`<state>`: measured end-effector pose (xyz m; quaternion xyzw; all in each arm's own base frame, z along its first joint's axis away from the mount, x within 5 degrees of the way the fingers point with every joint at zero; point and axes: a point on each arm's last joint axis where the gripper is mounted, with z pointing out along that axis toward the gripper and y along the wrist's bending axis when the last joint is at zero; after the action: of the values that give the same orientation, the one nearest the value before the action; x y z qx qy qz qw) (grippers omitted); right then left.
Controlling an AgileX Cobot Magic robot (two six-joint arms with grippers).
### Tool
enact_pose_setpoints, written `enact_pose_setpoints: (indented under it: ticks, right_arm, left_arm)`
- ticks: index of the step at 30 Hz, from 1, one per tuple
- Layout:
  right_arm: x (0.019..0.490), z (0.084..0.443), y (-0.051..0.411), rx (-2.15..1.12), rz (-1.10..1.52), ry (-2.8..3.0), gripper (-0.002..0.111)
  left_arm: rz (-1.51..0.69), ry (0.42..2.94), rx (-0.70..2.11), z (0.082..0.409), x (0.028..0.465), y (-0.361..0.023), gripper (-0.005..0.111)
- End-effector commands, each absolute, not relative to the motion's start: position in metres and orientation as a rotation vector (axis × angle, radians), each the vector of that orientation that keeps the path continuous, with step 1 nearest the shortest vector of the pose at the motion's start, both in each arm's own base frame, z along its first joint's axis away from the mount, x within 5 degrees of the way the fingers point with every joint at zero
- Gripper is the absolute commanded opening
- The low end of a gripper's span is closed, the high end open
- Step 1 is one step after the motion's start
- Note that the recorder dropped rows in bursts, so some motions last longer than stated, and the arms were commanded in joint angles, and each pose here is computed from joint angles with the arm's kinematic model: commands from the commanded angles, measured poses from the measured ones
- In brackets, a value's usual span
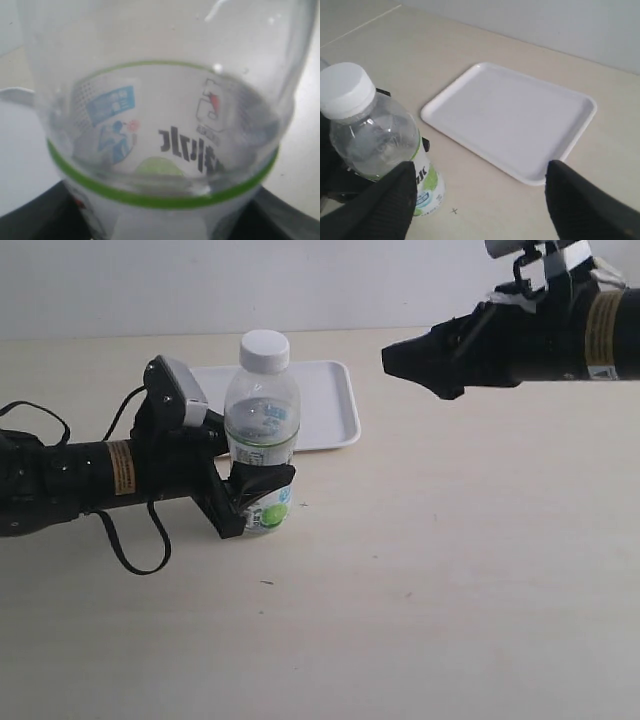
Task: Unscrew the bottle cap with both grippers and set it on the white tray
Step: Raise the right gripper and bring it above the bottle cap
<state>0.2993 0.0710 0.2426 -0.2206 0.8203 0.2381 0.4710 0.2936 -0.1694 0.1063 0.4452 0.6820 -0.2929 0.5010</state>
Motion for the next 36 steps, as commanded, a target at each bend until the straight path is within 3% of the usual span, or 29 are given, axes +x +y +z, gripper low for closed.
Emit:
enact_pose_setpoints:
  ticks: [1, 10, 14, 22, 25, 31, 36]
  right_arm:
    - [0.308, 0.280, 0.079, -0.452, 0.778, 2.059, 0.069]
    - [0.314, 0.340, 0.097, -0.583, 0.918, 1.884, 0.069]
    - [0.326, 0.349, 0.089, -0.713, 0.605, 1.754, 0.068]
    - [0.355, 0.366, 0.042, -0.525, -0.143, 1.692, 0.068]
    - [0.357, 0.359, 0.033, -0.534, -0.306, 1.706, 0.067]
    - [0.351, 0.324, 0.029, -0.591, -0.370, 1.796, 0.067]
    - [0.342, 0.304, 0.003, -0.623, -0.744, 1.909, 0.067]
  left_arm:
    - [-0.699, 1.630, 1.116, 0.113, 0.292, -0.170, 0.000]
    - [-0.687, 1.627, 1.164, 0.113, 0.290, -0.170, 0.000]
    - [-0.697, 1.628, 1.161, 0.117, 0.290, -0.171, 0.000]
    - [-0.690, 1.632, 1.188, 0.115, 0.288, -0.170, 0.000]
    - [-0.690, 1.632, 1.188, 0.115, 0.288, -0.170, 0.000]
    - [-0.674, 1.649, 1.213, 0.113, 0.288, -0.169, 0.000]
    - [-0.668, 1.641, 1.228, 0.114, 0.287, -0.169, 0.000]
